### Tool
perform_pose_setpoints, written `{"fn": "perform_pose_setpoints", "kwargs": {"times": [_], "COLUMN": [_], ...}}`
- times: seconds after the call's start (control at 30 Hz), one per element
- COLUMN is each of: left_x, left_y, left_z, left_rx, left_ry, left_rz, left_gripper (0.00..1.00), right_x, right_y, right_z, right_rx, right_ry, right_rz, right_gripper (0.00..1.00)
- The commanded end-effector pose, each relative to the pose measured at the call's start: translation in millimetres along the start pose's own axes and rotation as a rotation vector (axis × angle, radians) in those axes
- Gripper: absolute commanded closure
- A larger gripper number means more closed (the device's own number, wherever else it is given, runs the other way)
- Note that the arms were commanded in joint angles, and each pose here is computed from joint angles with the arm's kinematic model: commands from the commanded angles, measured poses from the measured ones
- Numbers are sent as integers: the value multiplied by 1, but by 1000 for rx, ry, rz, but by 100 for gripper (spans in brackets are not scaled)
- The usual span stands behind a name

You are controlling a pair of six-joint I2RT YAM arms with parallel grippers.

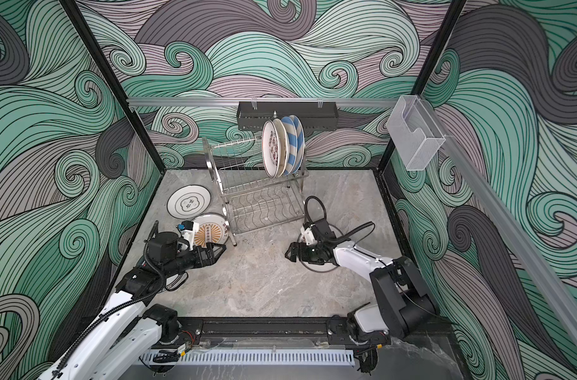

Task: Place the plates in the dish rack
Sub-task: 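Lower the right gripper onto the sunburst plate rim, then push the sunburst plate toward the robot with the right gripper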

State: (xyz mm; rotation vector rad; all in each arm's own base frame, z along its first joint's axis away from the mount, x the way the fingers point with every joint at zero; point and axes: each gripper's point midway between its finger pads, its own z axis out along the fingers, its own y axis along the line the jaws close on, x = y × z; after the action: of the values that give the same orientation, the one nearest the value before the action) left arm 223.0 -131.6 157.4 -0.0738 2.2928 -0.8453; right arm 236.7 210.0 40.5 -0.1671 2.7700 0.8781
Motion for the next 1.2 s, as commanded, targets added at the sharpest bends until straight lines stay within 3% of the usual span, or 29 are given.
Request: {"fn": "perform_pose_setpoints", "kwargs": {"times": [0.0, 0.33, 0.63, 1.17], "left_x": [-1, -3, -2, -3], "left_y": [-5, -5, -6, -7], "left_z": [0, -2, -2, -3], "left_rx": [23, 21, 22, 27], "left_ry": [-1, -8, -8, -9], "left_rz": [0, 4, 6, 10], "left_gripper": [1, 1, 1, 1], "right_x": [24, 27, 31, 34], "right_y": [11, 54, 65, 53], "right_z": [15, 30, 44, 29], "right_rx": [-31, -96, -111, 13], "right_ry": [80, 110, 129, 119], "right_rz": [61, 1, -6, -57], "right_gripper": [0, 1, 1, 0]}}
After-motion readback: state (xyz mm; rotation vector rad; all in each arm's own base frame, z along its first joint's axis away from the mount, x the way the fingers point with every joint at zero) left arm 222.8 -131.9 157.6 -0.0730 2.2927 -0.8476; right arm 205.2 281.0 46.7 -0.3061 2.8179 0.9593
